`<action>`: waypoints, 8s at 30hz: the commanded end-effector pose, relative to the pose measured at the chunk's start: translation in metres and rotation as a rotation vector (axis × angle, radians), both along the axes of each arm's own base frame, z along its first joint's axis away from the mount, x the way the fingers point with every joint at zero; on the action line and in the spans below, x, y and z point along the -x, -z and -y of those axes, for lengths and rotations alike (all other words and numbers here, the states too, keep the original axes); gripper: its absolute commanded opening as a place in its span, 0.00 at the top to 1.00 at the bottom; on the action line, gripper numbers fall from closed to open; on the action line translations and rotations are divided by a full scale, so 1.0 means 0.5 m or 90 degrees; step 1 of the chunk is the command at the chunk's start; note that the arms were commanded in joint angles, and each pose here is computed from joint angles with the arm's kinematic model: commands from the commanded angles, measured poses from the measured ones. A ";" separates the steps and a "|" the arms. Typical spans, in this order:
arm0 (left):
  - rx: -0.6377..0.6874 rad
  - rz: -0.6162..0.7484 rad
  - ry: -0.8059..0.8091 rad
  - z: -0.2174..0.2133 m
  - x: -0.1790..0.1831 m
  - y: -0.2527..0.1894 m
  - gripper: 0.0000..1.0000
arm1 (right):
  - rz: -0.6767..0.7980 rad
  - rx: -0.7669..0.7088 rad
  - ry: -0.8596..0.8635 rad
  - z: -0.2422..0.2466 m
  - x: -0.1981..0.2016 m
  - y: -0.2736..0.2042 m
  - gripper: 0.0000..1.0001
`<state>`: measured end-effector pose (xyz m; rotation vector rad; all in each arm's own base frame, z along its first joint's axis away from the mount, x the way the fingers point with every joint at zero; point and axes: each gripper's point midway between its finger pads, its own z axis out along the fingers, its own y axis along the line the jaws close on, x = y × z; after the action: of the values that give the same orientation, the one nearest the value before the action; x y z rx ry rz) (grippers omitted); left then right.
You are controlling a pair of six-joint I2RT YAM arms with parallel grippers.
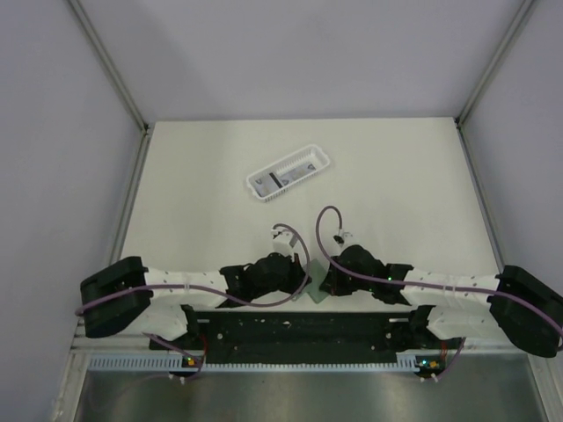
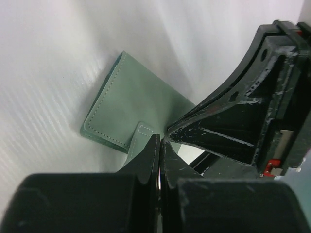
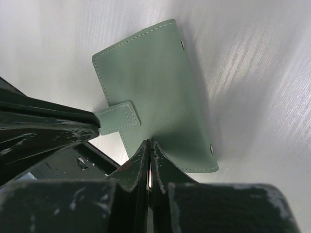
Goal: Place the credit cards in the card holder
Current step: Close the card holder at the center of the board.
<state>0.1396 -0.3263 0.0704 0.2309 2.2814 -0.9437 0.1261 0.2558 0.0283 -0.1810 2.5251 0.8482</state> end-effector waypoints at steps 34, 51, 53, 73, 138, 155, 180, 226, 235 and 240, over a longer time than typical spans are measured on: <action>0.024 -0.089 0.003 -0.034 0.056 0.115 1.00 | 0.078 -0.173 -0.091 0.020 0.016 -0.047 0.42; 0.060 -0.029 -0.014 -0.044 0.034 0.019 1.00 | 0.208 -0.109 -0.006 0.066 -0.057 -0.170 1.00; 0.071 -0.011 -0.024 -0.050 0.026 -0.015 0.92 | 0.218 -0.056 0.018 0.091 -0.072 -0.184 1.00; 0.102 0.080 -0.129 -0.159 -0.008 -0.129 0.76 | 0.283 0.458 0.140 0.201 -0.114 -0.210 1.00; 0.001 0.087 -0.006 0.020 -0.074 -0.055 1.00 | 0.139 0.041 0.188 0.154 -0.086 -0.139 0.70; -0.045 -0.009 0.018 -0.006 -0.026 0.072 1.00 | 0.075 0.019 0.111 0.086 -0.091 -0.085 0.71; -0.039 -0.032 0.015 -0.028 -0.006 0.099 1.00 | 0.082 -0.010 0.075 0.006 -0.138 -0.066 0.82; -0.045 -0.029 -0.019 -0.060 -0.008 0.095 1.00 | 0.030 0.284 -0.040 0.002 -0.048 0.051 1.00; -0.050 -0.006 -0.051 -0.093 -0.016 0.068 1.00 | -0.007 0.378 -0.054 0.018 -0.025 0.087 1.00; -0.059 0.002 -0.056 -0.105 -0.018 0.070 1.00 | -0.009 0.399 -0.048 0.028 -0.020 0.093 1.00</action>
<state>0.1449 -0.2831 0.0377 0.1755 2.3268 -0.8444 0.1745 0.2915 0.0296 -0.3748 2.5405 0.3148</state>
